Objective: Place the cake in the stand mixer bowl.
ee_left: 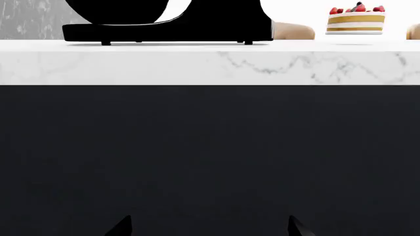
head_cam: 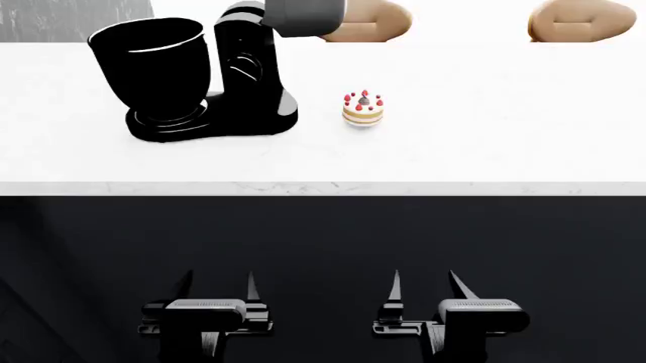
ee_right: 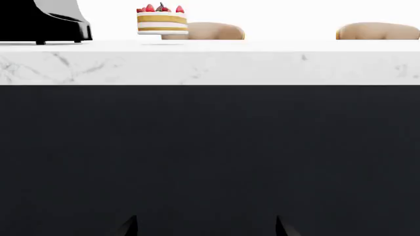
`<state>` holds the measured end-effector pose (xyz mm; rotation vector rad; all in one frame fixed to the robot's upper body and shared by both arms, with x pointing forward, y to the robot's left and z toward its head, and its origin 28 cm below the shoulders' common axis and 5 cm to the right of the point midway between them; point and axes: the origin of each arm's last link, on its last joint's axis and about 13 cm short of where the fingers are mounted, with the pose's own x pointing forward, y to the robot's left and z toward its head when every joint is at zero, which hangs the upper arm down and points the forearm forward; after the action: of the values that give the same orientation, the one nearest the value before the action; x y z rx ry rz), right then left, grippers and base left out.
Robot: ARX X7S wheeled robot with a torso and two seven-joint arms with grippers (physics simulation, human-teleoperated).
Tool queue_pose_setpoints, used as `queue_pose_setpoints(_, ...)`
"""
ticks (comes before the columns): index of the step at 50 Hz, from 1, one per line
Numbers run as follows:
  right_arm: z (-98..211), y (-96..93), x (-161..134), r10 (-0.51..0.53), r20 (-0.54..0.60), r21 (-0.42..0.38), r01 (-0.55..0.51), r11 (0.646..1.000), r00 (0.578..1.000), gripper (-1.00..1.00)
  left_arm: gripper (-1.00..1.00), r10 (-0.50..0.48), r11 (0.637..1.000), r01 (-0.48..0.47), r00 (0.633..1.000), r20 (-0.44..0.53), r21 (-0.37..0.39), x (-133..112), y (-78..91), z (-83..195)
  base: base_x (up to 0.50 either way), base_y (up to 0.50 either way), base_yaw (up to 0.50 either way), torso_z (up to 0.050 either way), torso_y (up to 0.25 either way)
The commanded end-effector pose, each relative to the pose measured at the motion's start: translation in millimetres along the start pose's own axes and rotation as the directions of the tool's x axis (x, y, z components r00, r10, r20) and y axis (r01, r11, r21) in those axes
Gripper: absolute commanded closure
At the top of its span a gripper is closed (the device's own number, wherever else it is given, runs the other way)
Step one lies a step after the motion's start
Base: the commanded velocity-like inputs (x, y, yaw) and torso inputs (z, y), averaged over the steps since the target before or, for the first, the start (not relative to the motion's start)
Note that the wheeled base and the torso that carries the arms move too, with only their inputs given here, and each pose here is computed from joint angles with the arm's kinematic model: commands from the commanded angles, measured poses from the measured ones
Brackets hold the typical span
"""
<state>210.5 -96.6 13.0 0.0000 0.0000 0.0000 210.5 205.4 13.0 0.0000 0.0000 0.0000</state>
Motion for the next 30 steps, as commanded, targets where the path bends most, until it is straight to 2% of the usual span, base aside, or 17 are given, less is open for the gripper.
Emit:
queue_pose_setpoints(1, 1.7, -0.5, 0.8, -0.007, -0.012, 0.005, 0.007, 1.0, 1.0, -1.0, -1.0, 0.002, 1.0, -0.002, 1.0, 0.0, -0.002, -0.5, 0.3, 0.4, 0.0, 0.0, 0.0, 0.0, 0.0)
queue_pose_setpoints(10, -1.8, -0.2, -1.6, 0.0, -0.02, 0.019, 0.0, 1.0, 1.0, -1.0, -1.0, -0.014, 1.0, 0.014, 1.0, -0.004, 0.021, -2.3, -1.5, -0.8, 0.0, 0.0, 0.0, 0.0, 0.0)
queue_pose_setpoints(30, 2.4, -0.2, -3.9, 0.005, -0.003, 0.017, -0.005, 1.0, 1.0, -1.0, -1.0, -0.011, 0.999, 0.011, 1.0, 0.009, 0.045, -3.4, -0.7, 4.1, 0.0, 0.0, 0.0, 0.05, 0.0)
